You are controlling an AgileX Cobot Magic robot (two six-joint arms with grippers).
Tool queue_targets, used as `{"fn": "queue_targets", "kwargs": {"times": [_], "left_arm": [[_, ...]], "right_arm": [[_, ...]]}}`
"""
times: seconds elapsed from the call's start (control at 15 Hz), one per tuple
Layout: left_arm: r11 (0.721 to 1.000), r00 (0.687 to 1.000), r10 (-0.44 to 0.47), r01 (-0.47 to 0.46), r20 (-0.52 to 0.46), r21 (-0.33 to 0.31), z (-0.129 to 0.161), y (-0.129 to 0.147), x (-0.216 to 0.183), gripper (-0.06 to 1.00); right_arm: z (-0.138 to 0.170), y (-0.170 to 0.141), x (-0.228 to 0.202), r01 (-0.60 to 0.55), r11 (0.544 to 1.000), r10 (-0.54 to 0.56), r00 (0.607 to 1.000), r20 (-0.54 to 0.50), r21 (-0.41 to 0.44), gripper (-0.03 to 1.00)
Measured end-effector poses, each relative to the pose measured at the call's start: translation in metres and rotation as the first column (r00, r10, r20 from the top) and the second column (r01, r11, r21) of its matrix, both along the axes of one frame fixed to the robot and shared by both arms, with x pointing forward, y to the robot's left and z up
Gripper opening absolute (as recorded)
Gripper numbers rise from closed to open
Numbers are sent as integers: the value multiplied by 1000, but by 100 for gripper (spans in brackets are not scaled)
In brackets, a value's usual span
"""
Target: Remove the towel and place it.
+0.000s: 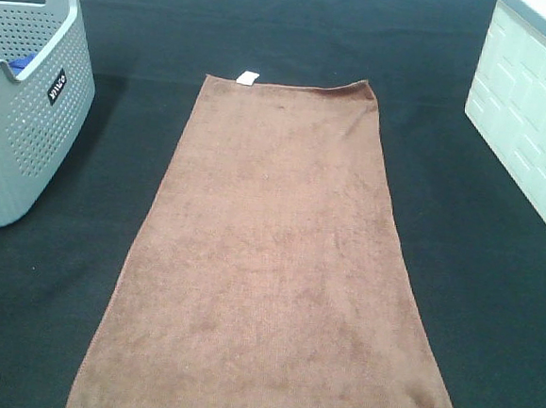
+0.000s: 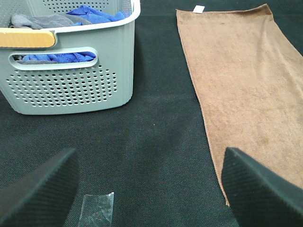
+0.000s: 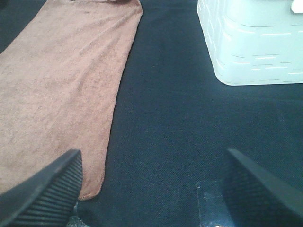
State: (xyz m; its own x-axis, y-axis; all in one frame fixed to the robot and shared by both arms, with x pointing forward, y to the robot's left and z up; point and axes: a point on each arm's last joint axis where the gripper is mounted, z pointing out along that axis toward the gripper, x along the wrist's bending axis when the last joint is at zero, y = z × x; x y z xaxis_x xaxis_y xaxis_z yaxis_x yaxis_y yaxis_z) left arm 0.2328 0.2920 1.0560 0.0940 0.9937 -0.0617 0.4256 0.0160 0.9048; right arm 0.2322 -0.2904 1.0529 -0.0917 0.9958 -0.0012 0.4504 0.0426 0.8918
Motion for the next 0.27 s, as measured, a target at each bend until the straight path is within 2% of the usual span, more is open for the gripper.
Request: {"fn": "queue_targets", "kwargs": {"times": [0.27], "left_arm": [[1000,1000,-1,1,0,-2,0,0,0,78]], "right_arm": [[0,0,0,0,1000,0,1000,0,0,77]]}}
